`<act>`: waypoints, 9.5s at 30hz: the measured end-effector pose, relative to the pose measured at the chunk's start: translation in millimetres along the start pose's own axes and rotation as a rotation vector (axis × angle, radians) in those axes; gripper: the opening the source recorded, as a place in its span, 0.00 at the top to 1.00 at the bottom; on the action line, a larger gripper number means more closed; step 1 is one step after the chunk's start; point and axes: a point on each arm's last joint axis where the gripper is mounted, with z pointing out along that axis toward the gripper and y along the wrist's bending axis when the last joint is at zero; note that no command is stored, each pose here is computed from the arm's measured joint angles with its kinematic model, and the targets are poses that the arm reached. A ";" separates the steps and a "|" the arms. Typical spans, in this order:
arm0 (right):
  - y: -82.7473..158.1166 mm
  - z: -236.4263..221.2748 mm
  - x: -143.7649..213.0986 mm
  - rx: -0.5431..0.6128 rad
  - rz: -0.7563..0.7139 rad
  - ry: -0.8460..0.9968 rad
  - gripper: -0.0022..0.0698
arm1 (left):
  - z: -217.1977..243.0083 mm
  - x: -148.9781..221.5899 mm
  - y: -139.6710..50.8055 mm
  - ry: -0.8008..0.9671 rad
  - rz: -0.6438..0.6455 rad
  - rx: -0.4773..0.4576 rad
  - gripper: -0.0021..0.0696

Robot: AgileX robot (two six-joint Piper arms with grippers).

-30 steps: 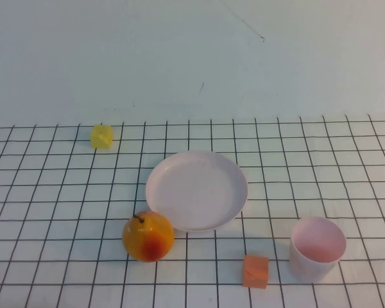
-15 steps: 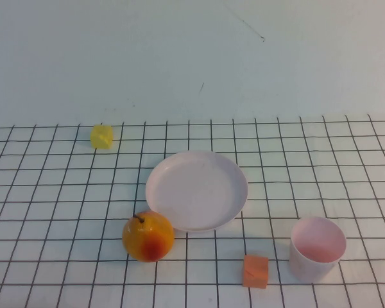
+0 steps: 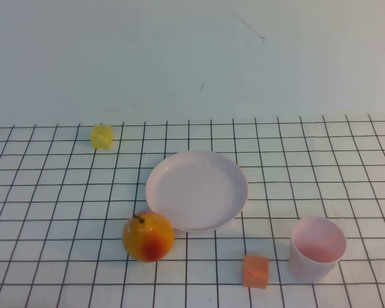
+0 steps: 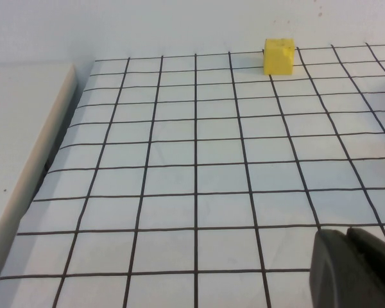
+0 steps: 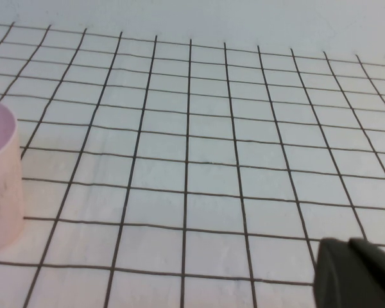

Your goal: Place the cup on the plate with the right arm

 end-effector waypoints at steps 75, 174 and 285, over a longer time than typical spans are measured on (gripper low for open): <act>13.0 63.5 -204.6 -0.461 0.021 0.381 0.97 | 0.0 0.0 0.0 0.000 0.000 0.000 0.97; 273.3 330.7 -179.0 -0.938 -0.817 0.406 0.93 | 0.0 0.0 0.0 0.000 0.000 0.000 0.98; 1.1 -3.5 -18.2 -0.010 -0.010 -0.154 0.97 | 0.0 0.0 0.0 0.000 0.000 0.000 0.97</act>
